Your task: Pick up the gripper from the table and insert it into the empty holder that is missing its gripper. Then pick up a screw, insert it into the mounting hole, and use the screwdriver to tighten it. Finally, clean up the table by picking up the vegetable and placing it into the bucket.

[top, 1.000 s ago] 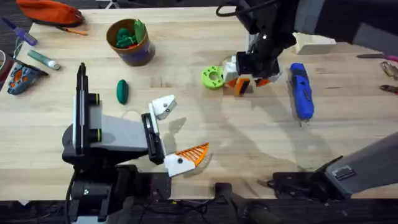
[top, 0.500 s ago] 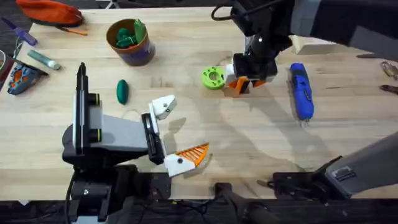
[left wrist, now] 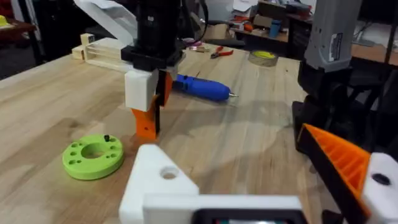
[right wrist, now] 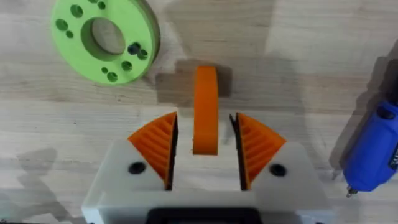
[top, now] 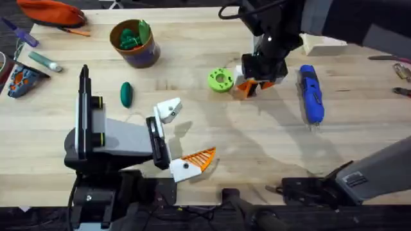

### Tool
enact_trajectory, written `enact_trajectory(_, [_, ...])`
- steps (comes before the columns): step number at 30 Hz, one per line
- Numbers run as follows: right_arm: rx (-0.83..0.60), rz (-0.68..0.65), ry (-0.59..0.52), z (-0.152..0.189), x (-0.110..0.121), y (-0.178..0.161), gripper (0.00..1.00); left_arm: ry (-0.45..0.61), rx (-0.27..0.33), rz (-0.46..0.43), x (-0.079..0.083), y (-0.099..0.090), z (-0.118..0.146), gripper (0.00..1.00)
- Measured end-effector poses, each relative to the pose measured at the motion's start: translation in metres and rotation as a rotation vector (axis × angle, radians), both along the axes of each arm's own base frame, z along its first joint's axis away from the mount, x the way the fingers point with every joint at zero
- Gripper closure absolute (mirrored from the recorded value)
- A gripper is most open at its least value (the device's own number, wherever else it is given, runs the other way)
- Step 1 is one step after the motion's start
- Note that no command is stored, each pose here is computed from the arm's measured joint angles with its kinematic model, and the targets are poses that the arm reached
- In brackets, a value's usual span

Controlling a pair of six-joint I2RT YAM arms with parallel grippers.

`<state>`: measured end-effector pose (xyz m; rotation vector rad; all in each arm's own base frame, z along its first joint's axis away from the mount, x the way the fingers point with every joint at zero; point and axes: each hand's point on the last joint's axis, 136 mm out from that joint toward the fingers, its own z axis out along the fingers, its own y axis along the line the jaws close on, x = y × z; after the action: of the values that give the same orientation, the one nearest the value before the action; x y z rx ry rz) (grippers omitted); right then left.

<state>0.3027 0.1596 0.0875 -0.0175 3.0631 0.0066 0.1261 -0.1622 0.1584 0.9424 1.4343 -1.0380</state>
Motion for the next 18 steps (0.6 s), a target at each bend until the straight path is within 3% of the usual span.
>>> enact_trajectory(18, [0.005,0.0,-0.008,0.0006,0.0021,0.0012,0.709,0.0,0.0,0.0,0.0,0.0,0.0,0.013])
